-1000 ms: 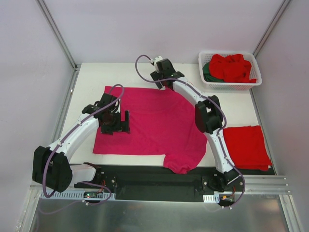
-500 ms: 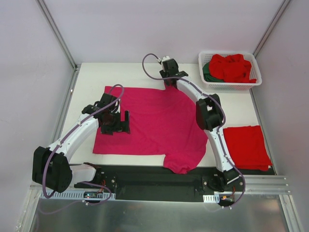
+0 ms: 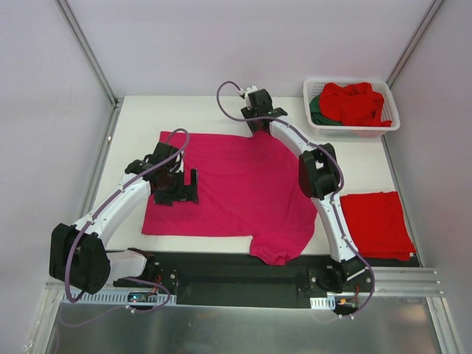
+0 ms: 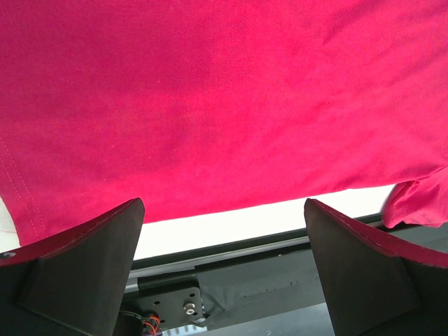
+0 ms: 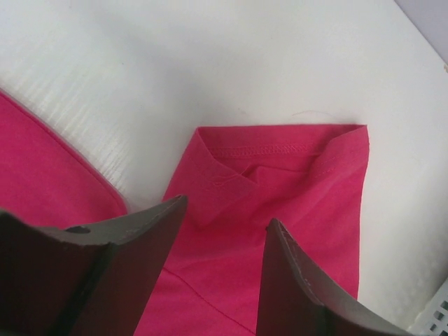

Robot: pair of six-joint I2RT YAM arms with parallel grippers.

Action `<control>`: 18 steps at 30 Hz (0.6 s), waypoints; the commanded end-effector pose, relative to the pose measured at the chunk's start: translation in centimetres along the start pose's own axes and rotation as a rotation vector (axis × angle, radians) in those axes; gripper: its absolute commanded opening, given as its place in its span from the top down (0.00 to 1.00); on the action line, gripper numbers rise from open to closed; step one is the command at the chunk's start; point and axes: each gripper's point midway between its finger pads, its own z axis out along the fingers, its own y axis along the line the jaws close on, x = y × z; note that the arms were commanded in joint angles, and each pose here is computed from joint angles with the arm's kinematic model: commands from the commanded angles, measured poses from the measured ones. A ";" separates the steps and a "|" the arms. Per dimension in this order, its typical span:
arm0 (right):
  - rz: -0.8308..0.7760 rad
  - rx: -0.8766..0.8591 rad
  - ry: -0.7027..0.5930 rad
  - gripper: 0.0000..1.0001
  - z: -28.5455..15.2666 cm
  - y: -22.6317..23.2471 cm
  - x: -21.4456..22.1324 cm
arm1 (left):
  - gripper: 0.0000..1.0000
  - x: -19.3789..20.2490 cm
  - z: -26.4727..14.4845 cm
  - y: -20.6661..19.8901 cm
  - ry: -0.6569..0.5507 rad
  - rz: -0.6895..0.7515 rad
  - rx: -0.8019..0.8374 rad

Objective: Fold and stack the t-shirts

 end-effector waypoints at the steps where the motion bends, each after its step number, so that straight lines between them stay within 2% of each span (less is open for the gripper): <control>1: 0.030 -0.065 -0.044 0.44 -0.4 -0.1 -2.1 | 0.01 -0.2 -0.7 0.0 -0.019 -0.001 -0.012; 5: 0.040 -0.092 -0.020 0.42 -0.2 -0.3 -1.8 | 0.01 -0.2 -0.7 -0.1 -0.021 -0.001 -0.010; 18: 0.014 -0.140 0.048 0.43 -0.5 0.4 0.1 | 0.01 -0.5 -0.8 -0.2 -0.024 0.000 -0.007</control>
